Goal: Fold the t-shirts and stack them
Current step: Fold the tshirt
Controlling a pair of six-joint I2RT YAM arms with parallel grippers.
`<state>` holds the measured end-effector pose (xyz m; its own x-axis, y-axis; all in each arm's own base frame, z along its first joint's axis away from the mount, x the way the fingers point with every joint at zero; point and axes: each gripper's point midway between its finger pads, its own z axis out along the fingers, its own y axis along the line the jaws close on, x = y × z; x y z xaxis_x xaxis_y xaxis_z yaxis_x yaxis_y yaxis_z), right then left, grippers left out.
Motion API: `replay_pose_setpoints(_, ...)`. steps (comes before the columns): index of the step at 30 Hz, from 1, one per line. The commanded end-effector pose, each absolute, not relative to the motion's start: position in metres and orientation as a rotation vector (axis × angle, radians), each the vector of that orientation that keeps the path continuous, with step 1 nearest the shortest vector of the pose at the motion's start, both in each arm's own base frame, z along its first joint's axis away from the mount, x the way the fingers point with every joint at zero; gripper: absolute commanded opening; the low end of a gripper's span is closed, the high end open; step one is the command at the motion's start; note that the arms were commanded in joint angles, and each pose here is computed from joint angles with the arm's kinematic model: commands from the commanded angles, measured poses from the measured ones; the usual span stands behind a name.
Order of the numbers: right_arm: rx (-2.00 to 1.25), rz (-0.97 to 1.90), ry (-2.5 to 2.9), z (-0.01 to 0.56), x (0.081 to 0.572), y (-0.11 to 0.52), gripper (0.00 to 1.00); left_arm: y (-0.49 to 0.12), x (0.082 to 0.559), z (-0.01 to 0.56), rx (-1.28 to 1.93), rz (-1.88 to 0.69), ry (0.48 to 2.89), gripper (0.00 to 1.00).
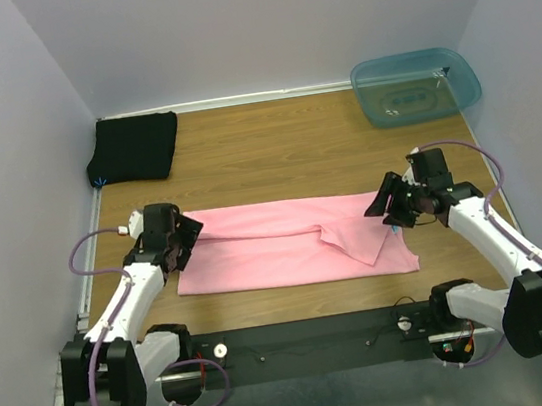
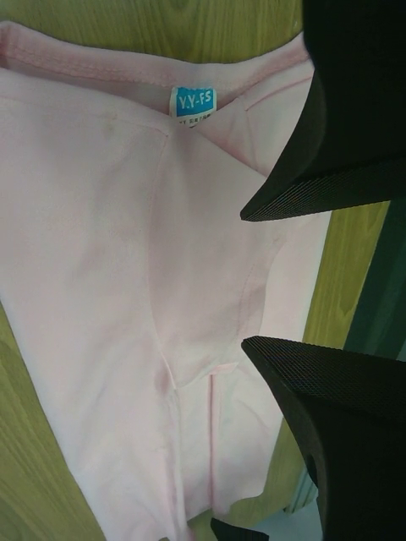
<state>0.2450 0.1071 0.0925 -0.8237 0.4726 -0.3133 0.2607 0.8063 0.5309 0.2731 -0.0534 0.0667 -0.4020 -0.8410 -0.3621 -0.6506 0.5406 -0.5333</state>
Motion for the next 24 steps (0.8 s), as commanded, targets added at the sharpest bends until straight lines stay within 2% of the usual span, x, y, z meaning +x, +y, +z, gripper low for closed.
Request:
replay_pose_setpoints(1, 0.504, 0.701, 2.556, 0.09, 0.242, 0.113, 0.65, -0.051, 0.292, 0.074, -1.295, -0.477, 2.038, 0.84)
replay_pose_setpoints(12, 0.58, 0.665, 2.602, 0.063, 0.225, 0.108, 0.64, -0.042, 0.304, 0.057, -1.279, -0.405, 2.023, 0.65)
replay_pose_setpoints(16, 0.622, 0.637, 2.609, 0.05, 0.221, 0.104, 0.57, -0.041, 0.305, 0.056, -1.263, -0.408, 2.006, 0.62)
replay_pose_setpoints(20, 0.658, 0.614, 2.634, 0.029, 0.215, 0.101, 0.41, -0.036, 0.305, 0.052, -1.243, -0.372, 2.001, 0.59)
replay_pose_setpoints(24, 0.695, 0.583, 2.659, 0.016, 0.207, 0.098, 0.37, -0.033, 0.304, 0.048, -1.221, -0.353, 2.001, 0.54)
